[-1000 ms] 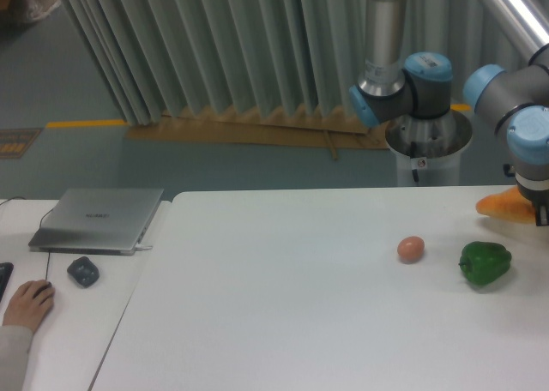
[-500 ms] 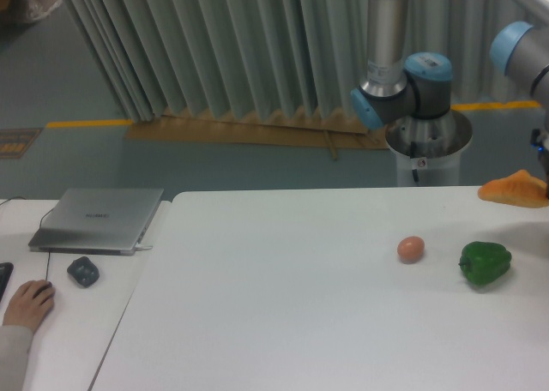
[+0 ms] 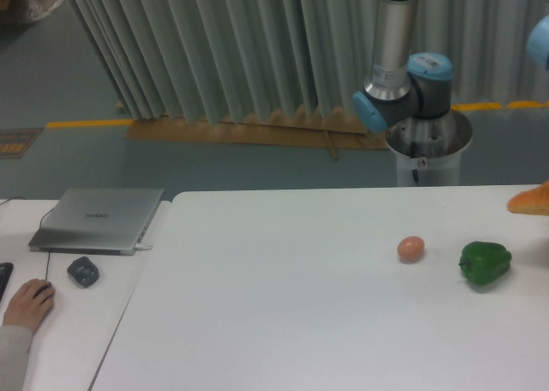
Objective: Place the bread in the basket
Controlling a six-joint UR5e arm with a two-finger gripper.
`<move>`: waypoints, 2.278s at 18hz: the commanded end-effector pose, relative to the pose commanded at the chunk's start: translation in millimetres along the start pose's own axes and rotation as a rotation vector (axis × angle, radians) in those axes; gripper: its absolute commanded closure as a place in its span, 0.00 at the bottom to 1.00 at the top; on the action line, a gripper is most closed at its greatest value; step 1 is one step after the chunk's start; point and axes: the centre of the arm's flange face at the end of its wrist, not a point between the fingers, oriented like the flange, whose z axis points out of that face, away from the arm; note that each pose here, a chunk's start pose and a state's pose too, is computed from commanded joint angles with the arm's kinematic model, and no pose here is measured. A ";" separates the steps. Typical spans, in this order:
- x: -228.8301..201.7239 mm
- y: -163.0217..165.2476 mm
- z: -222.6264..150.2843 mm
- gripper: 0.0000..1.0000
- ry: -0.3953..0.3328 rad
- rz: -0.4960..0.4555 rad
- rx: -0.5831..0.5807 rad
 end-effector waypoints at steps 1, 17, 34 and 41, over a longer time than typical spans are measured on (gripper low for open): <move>-2.1 6.1 1.8 0.87 -0.026 -0.022 -0.012; 14.6 121.9 -2.1 0.90 -0.200 -0.134 -0.126; 3.8 151.8 0.2 0.00 -0.308 -0.157 -0.173; -0.3 108.3 6.8 0.00 -0.296 -0.168 -0.142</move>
